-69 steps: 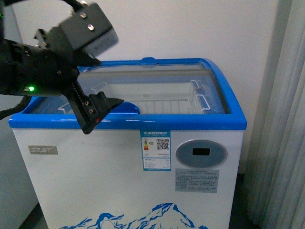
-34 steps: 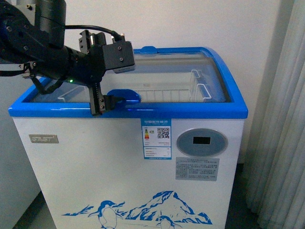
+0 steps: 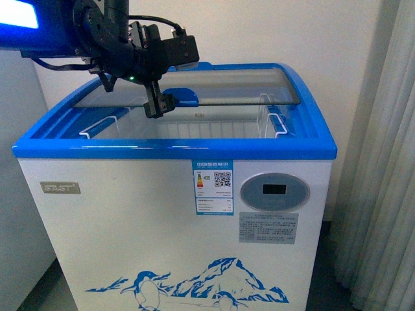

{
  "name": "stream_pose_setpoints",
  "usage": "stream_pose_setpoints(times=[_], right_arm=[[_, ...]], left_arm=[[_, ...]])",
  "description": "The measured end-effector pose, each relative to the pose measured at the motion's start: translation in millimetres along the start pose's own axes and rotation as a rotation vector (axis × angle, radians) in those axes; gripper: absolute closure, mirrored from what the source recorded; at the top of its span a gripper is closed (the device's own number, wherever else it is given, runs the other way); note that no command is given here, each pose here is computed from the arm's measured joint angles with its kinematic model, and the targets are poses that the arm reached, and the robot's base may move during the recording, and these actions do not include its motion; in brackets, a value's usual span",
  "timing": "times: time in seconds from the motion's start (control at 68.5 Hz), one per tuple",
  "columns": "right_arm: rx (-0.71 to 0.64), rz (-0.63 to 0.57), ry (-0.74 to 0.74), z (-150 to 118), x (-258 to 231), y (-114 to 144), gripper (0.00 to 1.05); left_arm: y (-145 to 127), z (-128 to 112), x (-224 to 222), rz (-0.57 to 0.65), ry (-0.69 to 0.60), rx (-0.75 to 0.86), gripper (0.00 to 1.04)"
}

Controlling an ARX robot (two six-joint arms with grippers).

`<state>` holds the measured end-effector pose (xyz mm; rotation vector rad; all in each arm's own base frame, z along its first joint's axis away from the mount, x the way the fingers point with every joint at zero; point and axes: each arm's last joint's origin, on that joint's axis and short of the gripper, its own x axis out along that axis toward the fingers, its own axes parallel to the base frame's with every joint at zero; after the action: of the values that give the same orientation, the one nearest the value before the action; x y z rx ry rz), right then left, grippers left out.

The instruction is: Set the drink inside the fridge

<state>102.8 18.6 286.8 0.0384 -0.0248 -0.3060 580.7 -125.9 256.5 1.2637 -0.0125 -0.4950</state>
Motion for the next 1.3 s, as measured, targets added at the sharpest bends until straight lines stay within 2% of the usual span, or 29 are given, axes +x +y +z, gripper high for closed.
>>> stream_pose_setpoints(times=[0.146,0.35,0.467,0.496,0.657,0.73,0.759,0.817,0.934,0.978,1.065,1.211,1.255,1.299], right_arm=[[0.0,0.001,0.0,0,0,0,0.64],[0.001,0.002,0.0,0,0,0,0.64],[0.002,0.001,0.0,0,0,0,0.64],[0.002,0.0,0.0,0,0,0,0.64],[0.002,0.001,0.0,0,0,0,0.64],[0.002,0.001,0.0,0,0,0,0.64],[0.002,0.0,0.0,0,0,0,0.64],[0.003,-0.005,0.0,0,0,0,0.64],[0.003,-0.003,0.0,0,0,0,0.64],[0.002,0.002,0.0,0,0,0,0.64],[0.002,0.009,0.0,0,0,0,0.64],[0.003,-0.005,0.0,0,0,0,0.64],[0.003,-0.006,0.0,0,0,0,0.64],[0.003,-0.005,0.0,0,0,0,0.64]], left_arm=[[1,-5,8,0.115,0.073,-0.03,0.08],[3,-7,13,0.256,0.145,-0.185,0.08],[6,-5,11,0.312,0.171,-0.355,0.08],[6,-5,11,0.312,0.171,-0.355,0.08],[12,-2,0,0.382,0.228,-0.682,0.08],[26,-7,-28,0.455,0.22,-0.908,0.08],[31,-9,-41,0.465,0.213,-0.949,0.08],[49,-9,-86,0.484,0.176,-1.101,0.08],[60,4,-166,0.475,0.094,-1.244,0.08],[53,10,-193,0.446,0.076,-1.284,0.08],[24,14,-233,0.359,0.083,-1.35,0.08],[-49,1,-284,0.214,0.219,-1.448,0.08],[-62,-5,-302,0.23,0.229,-1.455,0.1],[-70,-12,-322,0.317,0.161,-1.416,0.17]])
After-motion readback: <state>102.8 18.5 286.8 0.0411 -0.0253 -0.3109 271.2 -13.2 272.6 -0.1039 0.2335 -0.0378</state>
